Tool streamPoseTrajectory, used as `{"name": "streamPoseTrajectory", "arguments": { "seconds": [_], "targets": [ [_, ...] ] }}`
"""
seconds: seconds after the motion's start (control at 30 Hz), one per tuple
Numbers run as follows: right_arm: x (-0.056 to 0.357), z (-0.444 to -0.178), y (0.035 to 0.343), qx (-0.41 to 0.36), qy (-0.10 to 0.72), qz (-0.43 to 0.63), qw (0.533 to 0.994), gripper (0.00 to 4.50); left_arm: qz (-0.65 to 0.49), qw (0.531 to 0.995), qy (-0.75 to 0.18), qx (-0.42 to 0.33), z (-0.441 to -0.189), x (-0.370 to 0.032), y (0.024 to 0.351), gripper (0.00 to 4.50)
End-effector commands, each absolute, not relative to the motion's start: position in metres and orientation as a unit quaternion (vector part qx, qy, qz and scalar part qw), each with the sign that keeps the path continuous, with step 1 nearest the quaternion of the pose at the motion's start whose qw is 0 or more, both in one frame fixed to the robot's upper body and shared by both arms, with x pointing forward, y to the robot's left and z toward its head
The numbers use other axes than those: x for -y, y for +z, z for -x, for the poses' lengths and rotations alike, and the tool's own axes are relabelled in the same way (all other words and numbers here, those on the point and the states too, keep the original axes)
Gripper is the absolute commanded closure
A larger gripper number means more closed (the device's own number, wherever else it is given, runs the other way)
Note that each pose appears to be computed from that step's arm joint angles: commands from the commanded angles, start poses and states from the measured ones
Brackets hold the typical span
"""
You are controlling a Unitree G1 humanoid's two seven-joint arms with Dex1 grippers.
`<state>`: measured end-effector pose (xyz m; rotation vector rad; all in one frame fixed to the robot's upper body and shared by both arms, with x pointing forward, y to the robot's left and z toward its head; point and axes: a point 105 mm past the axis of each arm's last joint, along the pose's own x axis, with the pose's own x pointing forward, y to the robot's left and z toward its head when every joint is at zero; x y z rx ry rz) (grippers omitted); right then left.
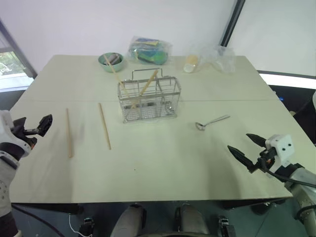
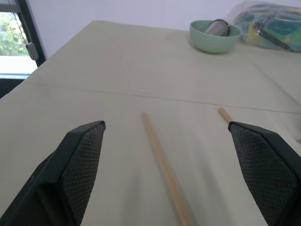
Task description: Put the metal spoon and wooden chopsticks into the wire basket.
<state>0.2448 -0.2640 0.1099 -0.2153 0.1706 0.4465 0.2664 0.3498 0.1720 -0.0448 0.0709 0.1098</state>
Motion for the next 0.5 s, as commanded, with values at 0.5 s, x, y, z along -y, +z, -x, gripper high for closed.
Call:
{"name": "streamPoseTrajectory", "arguments": {
  "seconds": [0.5],
  "targets": [
    [0.245, -0.258, 0.138, -0.045, 0.235, 0.125, 0.963, 0.00, -0.002, 0.999, 0.033, -0.006, -0.274, -0.342, 0.194, 0.08]
  ]
}}
